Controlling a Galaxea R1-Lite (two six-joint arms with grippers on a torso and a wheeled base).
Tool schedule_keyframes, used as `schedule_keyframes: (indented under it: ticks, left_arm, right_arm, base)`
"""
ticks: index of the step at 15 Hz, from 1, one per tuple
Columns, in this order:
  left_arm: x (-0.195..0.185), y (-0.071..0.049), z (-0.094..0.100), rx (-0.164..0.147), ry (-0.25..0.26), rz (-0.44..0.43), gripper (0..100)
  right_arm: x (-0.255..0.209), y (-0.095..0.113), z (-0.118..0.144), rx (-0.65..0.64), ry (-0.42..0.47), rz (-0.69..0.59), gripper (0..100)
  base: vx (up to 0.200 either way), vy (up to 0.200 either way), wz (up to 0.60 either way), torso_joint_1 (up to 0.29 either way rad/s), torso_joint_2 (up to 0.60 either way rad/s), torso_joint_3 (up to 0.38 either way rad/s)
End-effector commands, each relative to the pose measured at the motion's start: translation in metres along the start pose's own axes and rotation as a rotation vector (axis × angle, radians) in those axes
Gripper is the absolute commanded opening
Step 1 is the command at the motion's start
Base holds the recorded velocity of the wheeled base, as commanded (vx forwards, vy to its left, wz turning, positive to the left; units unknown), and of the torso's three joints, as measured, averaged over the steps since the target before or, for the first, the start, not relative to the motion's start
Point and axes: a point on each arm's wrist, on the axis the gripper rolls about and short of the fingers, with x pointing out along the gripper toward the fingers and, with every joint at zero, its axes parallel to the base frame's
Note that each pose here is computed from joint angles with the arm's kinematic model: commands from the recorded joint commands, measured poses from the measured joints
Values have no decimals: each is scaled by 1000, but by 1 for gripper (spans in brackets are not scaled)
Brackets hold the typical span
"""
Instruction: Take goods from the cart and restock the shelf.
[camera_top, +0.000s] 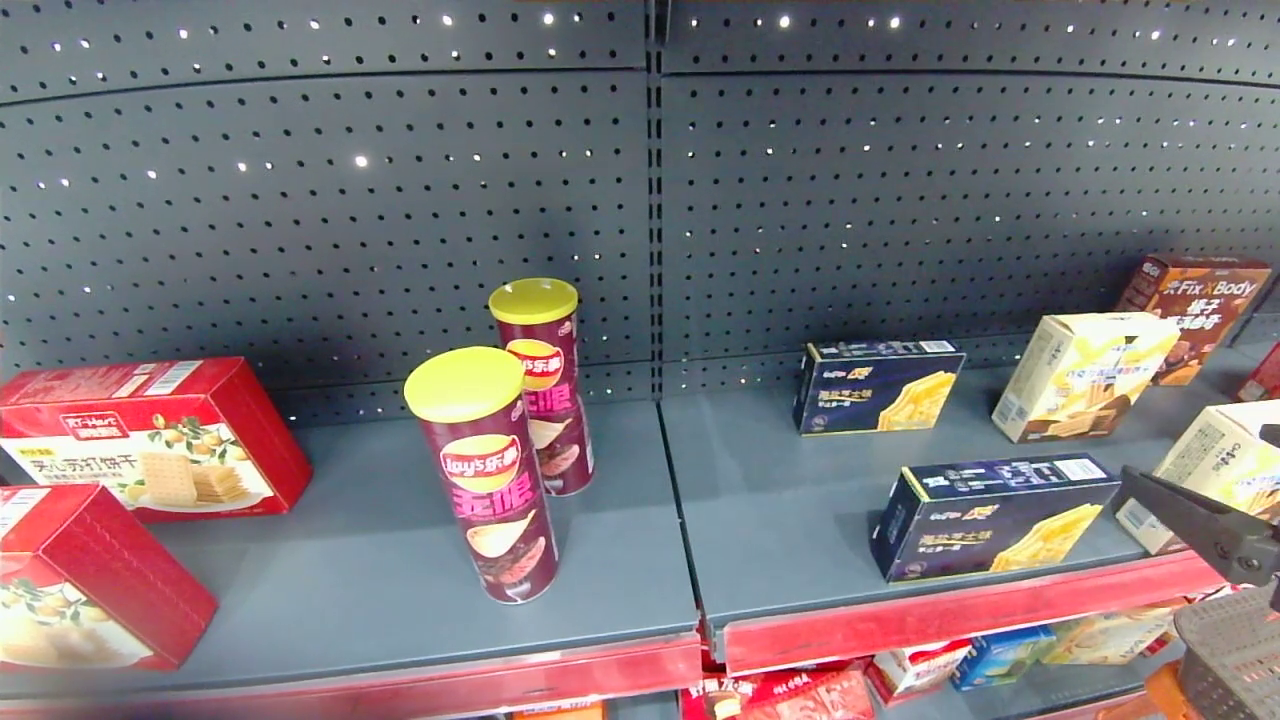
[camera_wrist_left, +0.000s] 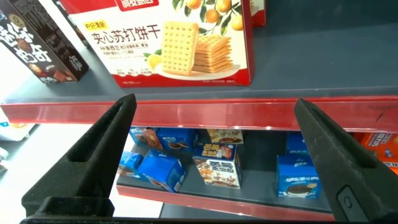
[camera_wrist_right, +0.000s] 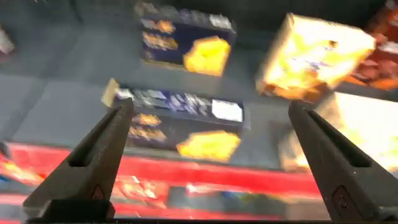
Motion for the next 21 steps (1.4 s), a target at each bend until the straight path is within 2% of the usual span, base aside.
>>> schedule_keyframes:
  ticks: [1, 4, 6, 10, 11, 12, 14, 16, 18, 19, 20, 21]
  left_arm:
    - [0, 0, 0, 1, 0, 0, 100]
    - [0, 0, 0, 1, 1, 0, 100]
    - [0, 0, 0, 2, -3, -7, 100]
    - [0, 0, 0, 8, -3, 6, 100]
    - [0, 0, 1, 31, -3, 4, 100]
    - [0, 1, 3, 40, -20, 2, 100]
    - [-5, 5, 20, 28, -67, -9, 100]
    - [-12, 11, 37, 25, -83, -63, 100]
    - [-13, 17, 56, 39, -47, -128, 100]
    - [-9, 18, 69, 59, -52, -200, 100]
    - [-8, 19, 78, 102, -71, -233, 100]
    - [-3, 18, 88, 156, -64, -254, 100]
  right_arm:
    - [-5, -4, 4, 8, -22, -13, 100]
    - [-7, -5, 5, 12, -33, -12, 100]
    - [-8, -5, 7, 32, -50, 19, 100]
    - [-34, -15, 15, 79, -158, 32, 100]
    - [-42, -19, 14, 89, -180, 17, 100]
    - [-51, -24, 4, 103, -185, -44, 100]
    - [-71, -32, -34, 158, -170, -221, 100]
    - [-91, -31, -66, 167, -160, -371, 100]
    - [-114, -24, -98, 167, -138, -449, 100]
    - [-130, -19, -120, 163, -124, -446, 100]
    - [-132, -18, -124, 181, -102, -456, 100]
    - [-131, -17, -124, 209, -114, -445, 100]
  base:
    - [0, 0, 0, 0, 0, 0]
    - [0, 0, 600, 2, 1, -1]
    - [0, 0, 0, 0, 0, 0]
    - [0, 0, 0, 0, 0, 0]
    - [0, 0, 0, 0, 0, 0]
    - [0, 0, 0, 0, 0, 0]
    - [0, 0, 0, 0, 0, 0]
    - [0, 0, 0, 0, 0, 0]
    - [0, 0, 0, 0, 0, 0]
    - [0, 0, 0, 0, 0, 0]
    - [0, 0, 0, 0, 0, 0]
    - [0, 0, 0, 0, 0, 0]
